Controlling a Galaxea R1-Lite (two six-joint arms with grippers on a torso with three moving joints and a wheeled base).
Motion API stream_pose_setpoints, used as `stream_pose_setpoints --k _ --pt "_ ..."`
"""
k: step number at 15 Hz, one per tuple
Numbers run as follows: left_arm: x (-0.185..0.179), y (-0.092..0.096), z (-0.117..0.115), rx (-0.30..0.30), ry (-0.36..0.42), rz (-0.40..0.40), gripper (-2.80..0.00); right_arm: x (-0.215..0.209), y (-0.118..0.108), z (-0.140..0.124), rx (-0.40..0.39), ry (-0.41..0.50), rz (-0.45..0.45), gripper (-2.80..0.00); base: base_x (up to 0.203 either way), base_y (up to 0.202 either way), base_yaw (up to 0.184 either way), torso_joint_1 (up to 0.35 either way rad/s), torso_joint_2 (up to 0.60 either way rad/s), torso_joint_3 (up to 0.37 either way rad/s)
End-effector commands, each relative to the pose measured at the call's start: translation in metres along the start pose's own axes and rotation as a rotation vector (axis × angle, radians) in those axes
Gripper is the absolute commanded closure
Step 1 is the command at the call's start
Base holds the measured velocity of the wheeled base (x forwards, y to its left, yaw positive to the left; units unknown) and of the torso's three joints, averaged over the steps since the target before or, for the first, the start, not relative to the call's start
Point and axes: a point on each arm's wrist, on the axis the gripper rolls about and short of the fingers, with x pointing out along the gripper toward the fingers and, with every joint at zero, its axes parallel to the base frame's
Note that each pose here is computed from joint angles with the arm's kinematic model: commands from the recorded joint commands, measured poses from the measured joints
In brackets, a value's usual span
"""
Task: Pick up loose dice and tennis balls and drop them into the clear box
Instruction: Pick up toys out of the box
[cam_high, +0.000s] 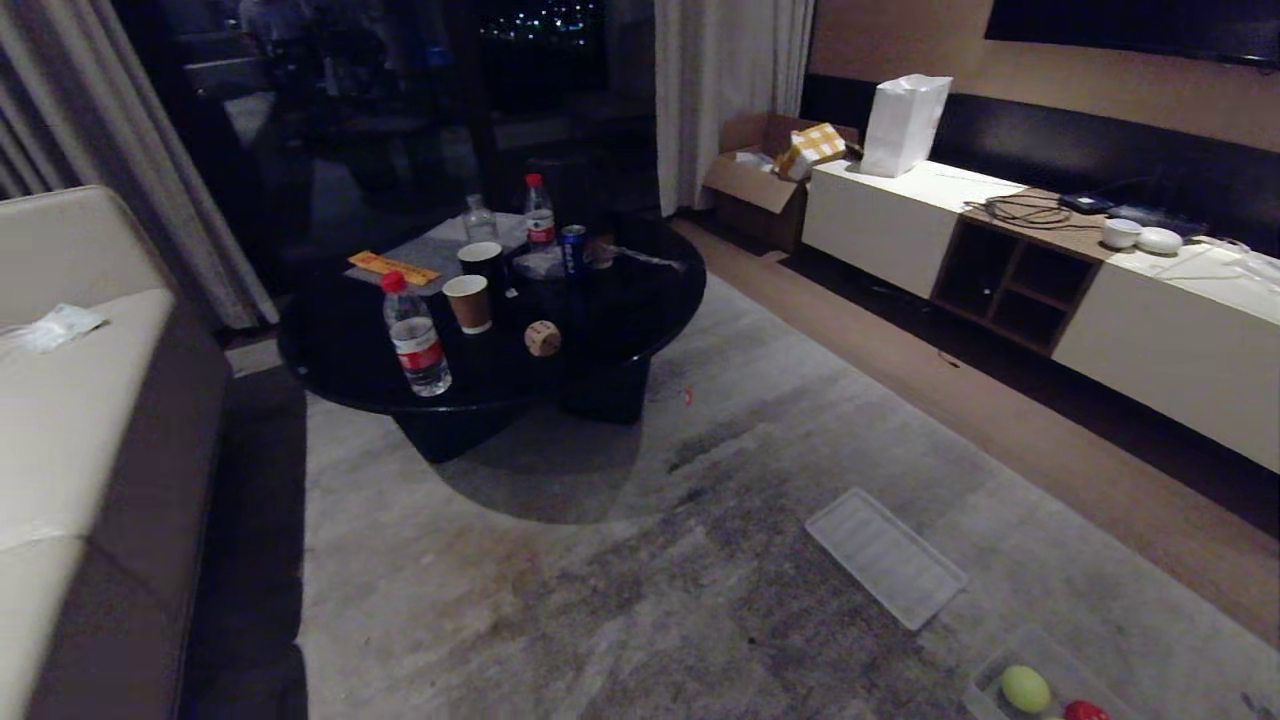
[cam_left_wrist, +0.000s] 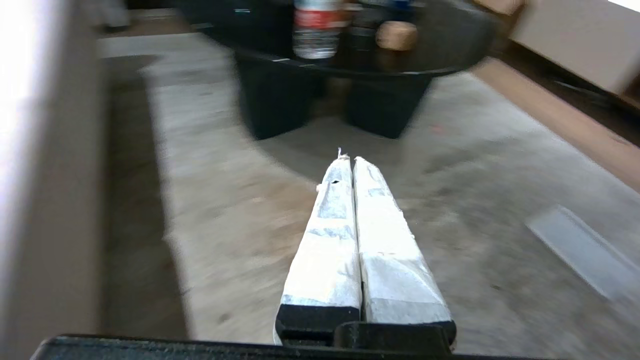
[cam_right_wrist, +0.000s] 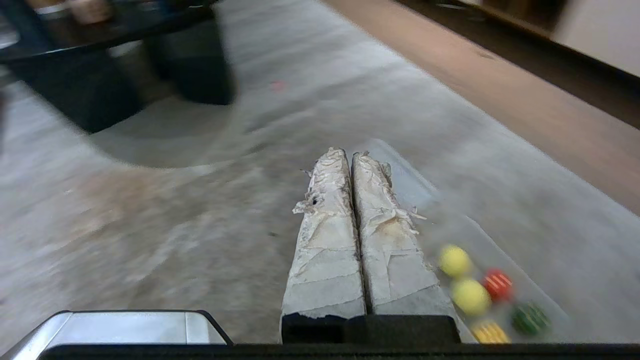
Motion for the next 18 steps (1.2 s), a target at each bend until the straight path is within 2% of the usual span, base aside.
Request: stream_pose_setpoints --k 1,15,18 --pt "0.0002 0.0001 -0.0004 -0.001 0.003 0.0 0.0 0.0001 0.0 0.0 0.0 0.002 0.001 0.0 0.002 -0.01 0.167 0.002 0.0 0.003" --pt "0.0002 0.0001 -0.0004 -0.002 0.003 0.0 0.0 0.0001 0.0 0.0 0.0 0.002 0.001 0.0 -0.001 -0.008 0.163 0.002 0.0 0.003" --pt "0.0002 0.0 -0.0002 -0.009 0.001 0.003 0.0 0.0001 0.0 0.0 0.0 0.002 0.001 0.0 0.001 -0.004 0.058 0.0 0.0 0.003"
